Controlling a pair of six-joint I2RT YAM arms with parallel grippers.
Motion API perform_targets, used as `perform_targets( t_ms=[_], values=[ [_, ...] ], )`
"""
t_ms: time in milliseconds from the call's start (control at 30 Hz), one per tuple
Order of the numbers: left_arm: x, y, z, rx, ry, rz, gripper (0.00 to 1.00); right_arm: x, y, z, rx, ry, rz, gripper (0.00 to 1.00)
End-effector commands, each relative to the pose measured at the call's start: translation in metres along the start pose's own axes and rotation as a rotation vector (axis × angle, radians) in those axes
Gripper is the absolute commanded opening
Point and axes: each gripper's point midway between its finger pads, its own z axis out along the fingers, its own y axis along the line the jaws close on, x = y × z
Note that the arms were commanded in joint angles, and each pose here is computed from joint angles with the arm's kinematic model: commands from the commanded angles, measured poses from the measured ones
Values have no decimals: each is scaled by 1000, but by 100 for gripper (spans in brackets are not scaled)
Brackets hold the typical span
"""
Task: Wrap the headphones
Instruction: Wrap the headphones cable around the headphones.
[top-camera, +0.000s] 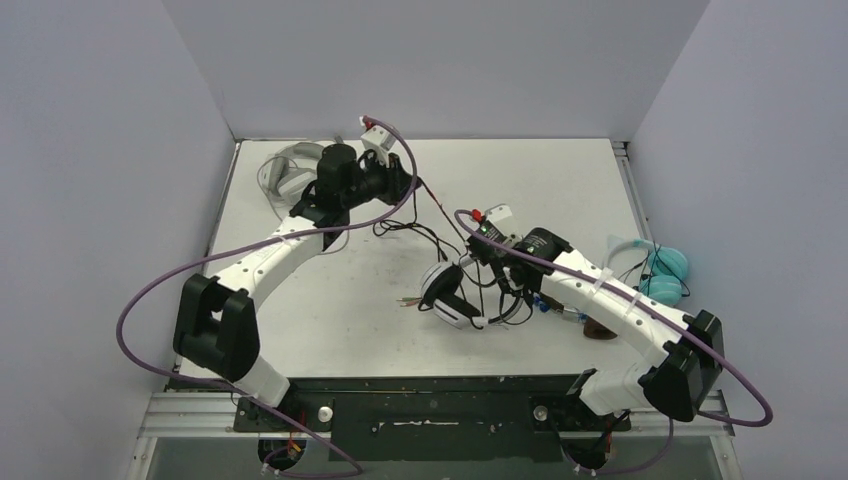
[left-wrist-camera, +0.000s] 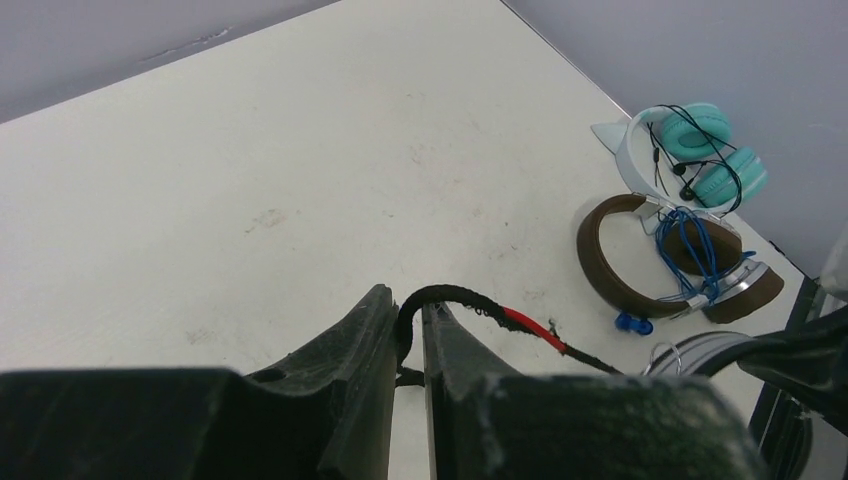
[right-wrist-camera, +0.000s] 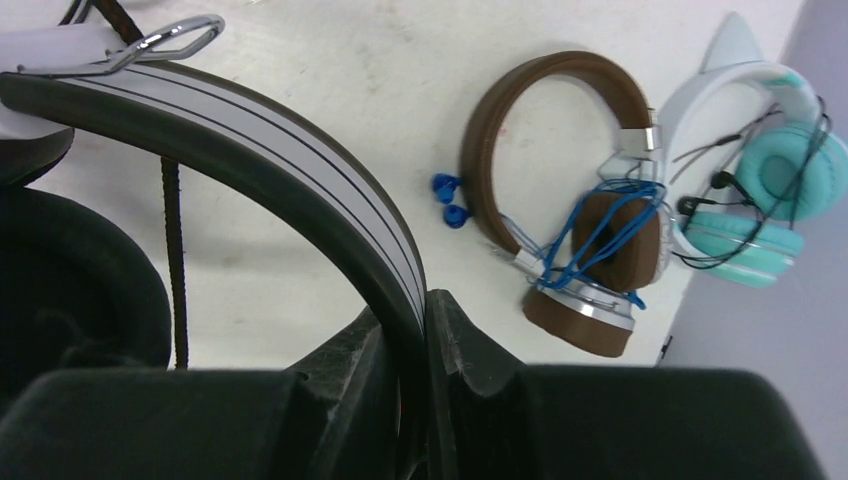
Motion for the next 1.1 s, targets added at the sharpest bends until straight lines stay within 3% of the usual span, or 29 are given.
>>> perform_targets(
  t_ms=[0, 333, 633, 733, 867, 1067],
  values=[
    [-46, -6, -28, -52, -107, 54, 13, -20, -44, -5, 200, -62, 128, 0],
    [-21, -26, -49, -33, -48, -14, 13, -47, -76, 0, 260, -206, 347, 0],
    [18, -20, -49, -45, 28, -69, 18, -53, -68, -8, 173, -238, 348, 0],
    [45, -9, -46, -74, 71, -105, 23, -62, -53, -19, 31, -296, 333, 0],
    [65, -4, -48, -88, 31, -167, 39, -70, -31, -34, -154, -346, 360, 0],
    [61, -2, -68, -118, -132, -200, 68, -93, -44, -76, -218, -441, 462, 0]
  ],
)
